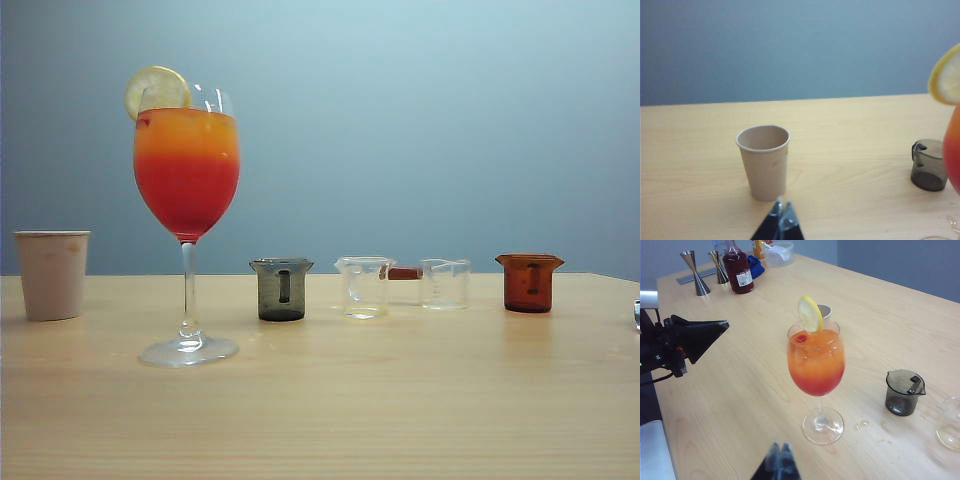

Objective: Pick up the lemon slice from the paper cup on the left and carefully insert it into the rim of the goblet.

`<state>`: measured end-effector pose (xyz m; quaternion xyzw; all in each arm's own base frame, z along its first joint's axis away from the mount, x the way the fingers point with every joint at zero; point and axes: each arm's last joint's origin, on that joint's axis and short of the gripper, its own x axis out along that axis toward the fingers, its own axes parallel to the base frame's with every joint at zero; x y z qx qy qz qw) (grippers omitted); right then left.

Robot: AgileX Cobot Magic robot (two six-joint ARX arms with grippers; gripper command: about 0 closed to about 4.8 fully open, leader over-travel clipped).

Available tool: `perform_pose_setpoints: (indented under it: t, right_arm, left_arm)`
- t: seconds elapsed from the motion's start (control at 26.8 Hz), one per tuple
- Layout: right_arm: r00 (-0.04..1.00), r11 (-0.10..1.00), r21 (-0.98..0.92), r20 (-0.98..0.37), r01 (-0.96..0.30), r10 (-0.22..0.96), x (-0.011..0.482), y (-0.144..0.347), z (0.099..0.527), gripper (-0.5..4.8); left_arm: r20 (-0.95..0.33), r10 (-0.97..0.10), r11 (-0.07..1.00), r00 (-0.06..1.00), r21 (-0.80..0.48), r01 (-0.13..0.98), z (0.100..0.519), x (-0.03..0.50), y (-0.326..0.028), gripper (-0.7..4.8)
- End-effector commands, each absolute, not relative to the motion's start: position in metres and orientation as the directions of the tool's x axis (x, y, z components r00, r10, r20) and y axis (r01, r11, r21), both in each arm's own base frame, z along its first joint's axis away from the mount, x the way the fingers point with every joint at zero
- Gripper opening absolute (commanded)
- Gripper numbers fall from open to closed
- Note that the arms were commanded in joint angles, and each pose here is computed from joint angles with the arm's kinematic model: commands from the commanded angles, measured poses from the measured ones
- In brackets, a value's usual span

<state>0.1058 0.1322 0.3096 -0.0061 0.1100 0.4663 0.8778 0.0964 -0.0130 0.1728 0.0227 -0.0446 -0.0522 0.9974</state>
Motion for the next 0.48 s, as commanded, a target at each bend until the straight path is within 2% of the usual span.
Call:
perform_pose_setpoints:
  t: [0.04,0.22,0.48]
  right_arm:
    - [0.542,0.562,0.088,-0.18,-0.822,0.821,0.1055,0.1321,0.3128,-0.01]
    - [0.542,0.562,0.088,-0.18,-0.822,0.821,0.1055,0.1321,0.3128,-0.01]
    - [0.542,0.562,0.088,-0.18,-0.822,0.821,0.1055,0.1321,0.3128,-0.01]
  left_arm:
    - [0.11,-0.07,0.997,0.991,0.044,0.066,0.176,0.0961,-0.0118,-0.06]
    - [0.091,-0.001,0.998,0.996,0.07,-0.005,0.1741,0.0968,-0.0055,-0.06]
    - [0.096,0.002,1.0,0.995,0.021,-0.005,0.1745,0.0969,-0.0026,-0.06]
